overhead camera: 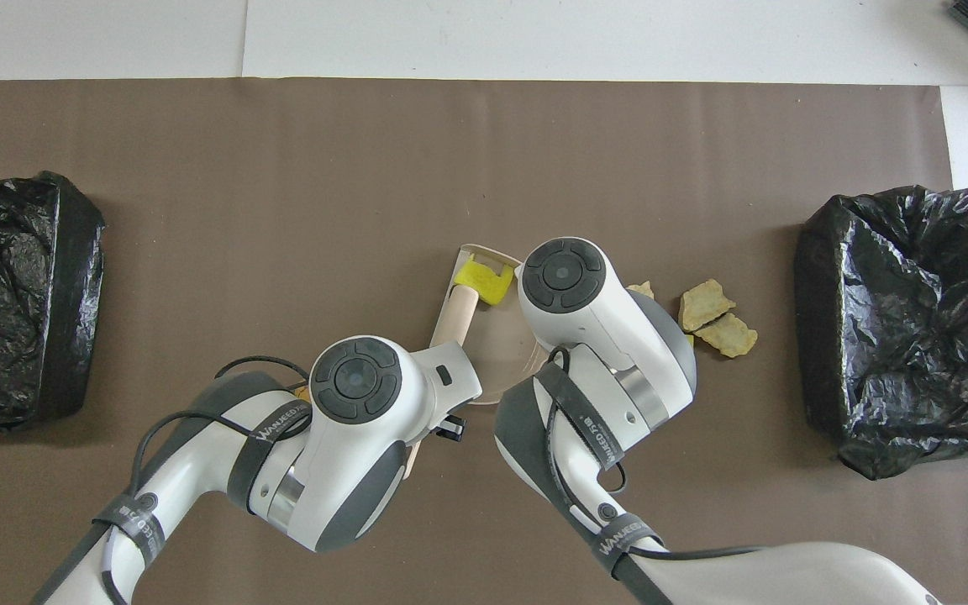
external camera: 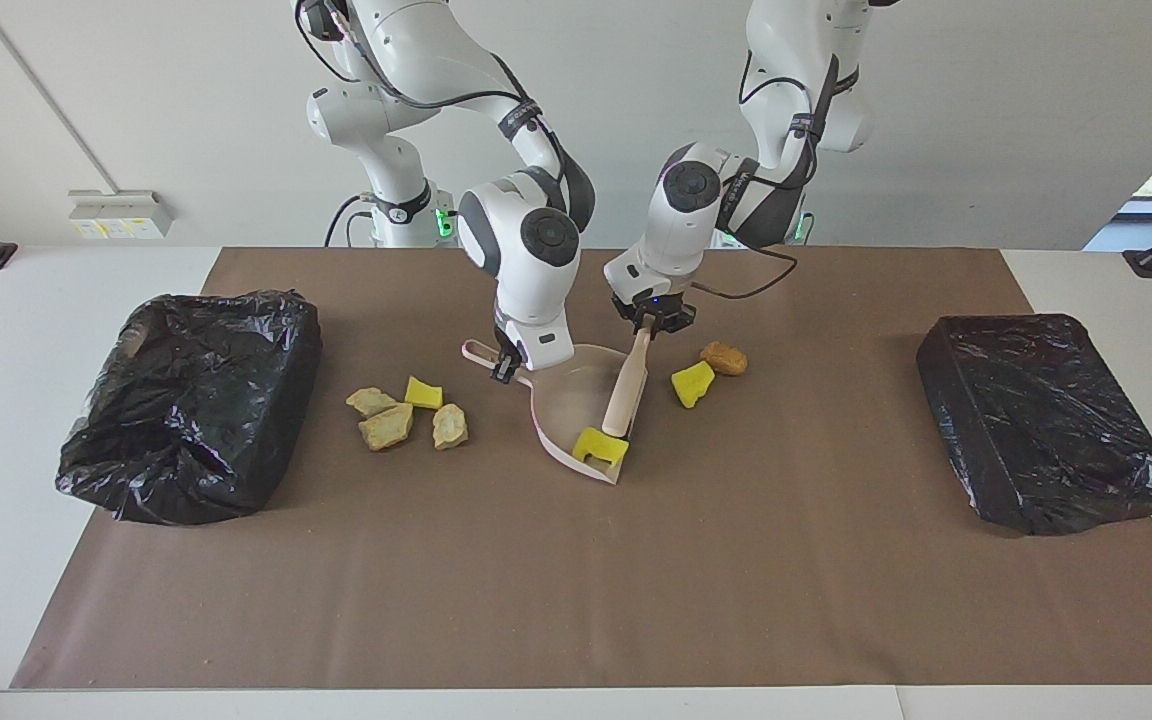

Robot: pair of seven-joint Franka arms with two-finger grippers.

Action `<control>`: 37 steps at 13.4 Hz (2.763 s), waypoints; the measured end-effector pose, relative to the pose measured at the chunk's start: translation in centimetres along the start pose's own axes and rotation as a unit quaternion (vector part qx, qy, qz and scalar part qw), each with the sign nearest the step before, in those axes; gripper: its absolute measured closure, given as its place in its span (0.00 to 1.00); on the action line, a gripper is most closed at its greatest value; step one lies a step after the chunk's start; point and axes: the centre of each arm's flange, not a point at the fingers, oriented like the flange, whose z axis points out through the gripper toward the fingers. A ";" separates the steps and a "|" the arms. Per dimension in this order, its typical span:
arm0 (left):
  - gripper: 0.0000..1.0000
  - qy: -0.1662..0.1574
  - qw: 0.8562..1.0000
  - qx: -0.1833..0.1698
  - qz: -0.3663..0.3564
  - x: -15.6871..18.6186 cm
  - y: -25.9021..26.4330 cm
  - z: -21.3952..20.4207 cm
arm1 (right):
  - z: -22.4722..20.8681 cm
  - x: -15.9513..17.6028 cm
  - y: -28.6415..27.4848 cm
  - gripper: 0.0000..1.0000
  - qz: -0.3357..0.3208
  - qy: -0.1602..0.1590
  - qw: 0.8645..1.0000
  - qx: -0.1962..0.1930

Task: Sweep and dump trash in bin
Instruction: 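Sweep the yellow pieces toward the dustpan with the left gripper's brush, then sweep the orange piece into the dustpan with the left gripper's brush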

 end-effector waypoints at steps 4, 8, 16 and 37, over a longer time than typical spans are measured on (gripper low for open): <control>0.74 -0.032 0.999 0.002 -0.019 -0.8 -1.3 -4.4 | 0.0 -0.1 0.0 0.69 0.001 0.000 1.000 0.000; 0.74 -0.083 0.993 0.007 -0.086 -4.7 -7.0 -9.9 | 0.2 -0.2 0.1 0.69 -0.009 -0.001 1.000 0.001; 0.74 -0.075 0.928 0.048 -0.361 -10.1 -9.0 -4.1 | 0.6 -1.1 1.1 0.69 -0.079 -0.002 0.997 0.006; 0.74 -0.039 0.979 -0.031 -0.198 -4.5 2.2 0.5 | 0.7 -1.4 1.3 0.69 -0.086 -0.002 0.996 0.007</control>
